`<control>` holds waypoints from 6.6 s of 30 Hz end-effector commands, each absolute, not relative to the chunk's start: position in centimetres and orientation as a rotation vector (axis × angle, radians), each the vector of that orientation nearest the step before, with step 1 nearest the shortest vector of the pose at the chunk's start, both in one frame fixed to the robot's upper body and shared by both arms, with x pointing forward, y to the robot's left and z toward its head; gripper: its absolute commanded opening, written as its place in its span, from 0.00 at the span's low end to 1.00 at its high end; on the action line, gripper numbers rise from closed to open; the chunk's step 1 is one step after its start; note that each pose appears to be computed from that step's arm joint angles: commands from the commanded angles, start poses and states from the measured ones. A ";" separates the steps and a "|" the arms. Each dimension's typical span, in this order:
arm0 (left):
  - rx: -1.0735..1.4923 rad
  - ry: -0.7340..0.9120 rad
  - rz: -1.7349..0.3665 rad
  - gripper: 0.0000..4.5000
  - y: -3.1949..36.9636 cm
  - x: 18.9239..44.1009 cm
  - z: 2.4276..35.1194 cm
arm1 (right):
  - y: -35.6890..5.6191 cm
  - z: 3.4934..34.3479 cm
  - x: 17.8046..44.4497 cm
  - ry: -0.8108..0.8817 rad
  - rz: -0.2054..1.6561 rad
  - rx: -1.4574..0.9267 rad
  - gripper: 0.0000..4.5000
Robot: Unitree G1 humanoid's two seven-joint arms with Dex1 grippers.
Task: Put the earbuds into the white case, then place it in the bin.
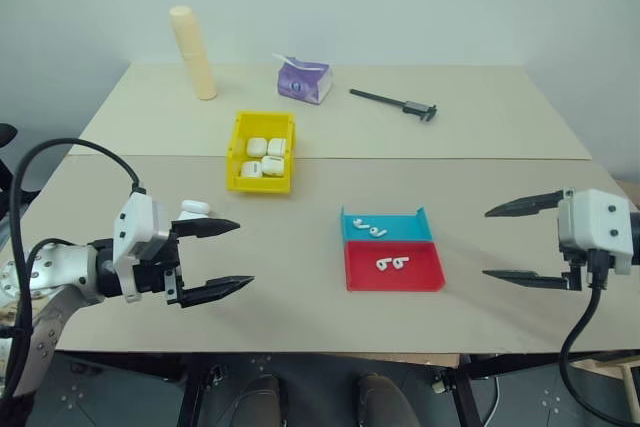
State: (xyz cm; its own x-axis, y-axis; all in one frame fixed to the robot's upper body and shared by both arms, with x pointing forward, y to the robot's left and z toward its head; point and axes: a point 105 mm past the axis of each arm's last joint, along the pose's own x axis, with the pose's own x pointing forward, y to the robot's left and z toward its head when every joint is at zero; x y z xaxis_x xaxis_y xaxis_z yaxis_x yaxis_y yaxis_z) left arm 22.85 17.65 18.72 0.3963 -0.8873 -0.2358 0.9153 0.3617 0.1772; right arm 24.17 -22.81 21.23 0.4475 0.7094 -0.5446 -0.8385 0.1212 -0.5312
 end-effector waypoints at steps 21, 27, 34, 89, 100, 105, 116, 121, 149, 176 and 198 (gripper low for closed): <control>0.469 0.456 -0.532 1.00 18.1 27.7 17.8 | -22.7 21.2 24.9 0.146 1.082 -0.925 0.99; 0.419 0.723 -0.414 1.00 20.4 30.4 18.9 | -22.6 20.7 25.7 0.164 1.078 -0.911 0.99; 0.316 0.922 -0.223 1.00 24.3 33.4 19.9 | -22.3 20.1 26.5 0.178 1.080 -0.895 0.99; 0.272 1.239 -0.182 1.00 24.7 38.3 13.6 | -22.2 17.7 25.3 0.275 0.979 -0.837 0.99; 0.259 1.214 -0.152 0.62 25.0 38.6 13.0 | -22.3 17.4 25.2 0.280 0.981 -0.843 1.00; 0.280 1.149 -0.197 0.62 24.1 39.4 14.8 | -22.4 17.5 25.3 0.281 0.976 -0.847 1.00; 0.396 0.759 -0.534 0.62 18.4 37.7 22.2 | -22.3 19.5 24.9 0.265 0.986 -0.885 1.00; 0.393 0.299 -0.777 0.62 14.2 34.6 23.6 | -20.8 21.2 24.5 0.182 1.043 -0.924 1.00; 0.397 -0.507 -1.194 0.62 11.3 24.1 12.8 | -11.8 17.7 27.3 0.345 1.438 -1.412 0.74; 0.358 -0.477 -1.134 0.62 10.9 23.6 12.3 | -9.7 13.1 30.2 0.399 1.463 -1.627 0.66; 0.364 -0.451 -1.113 0.62 11.0 23.8 12.1 | -9.7 11.9 30.7 0.402 1.464 -1.663 0.40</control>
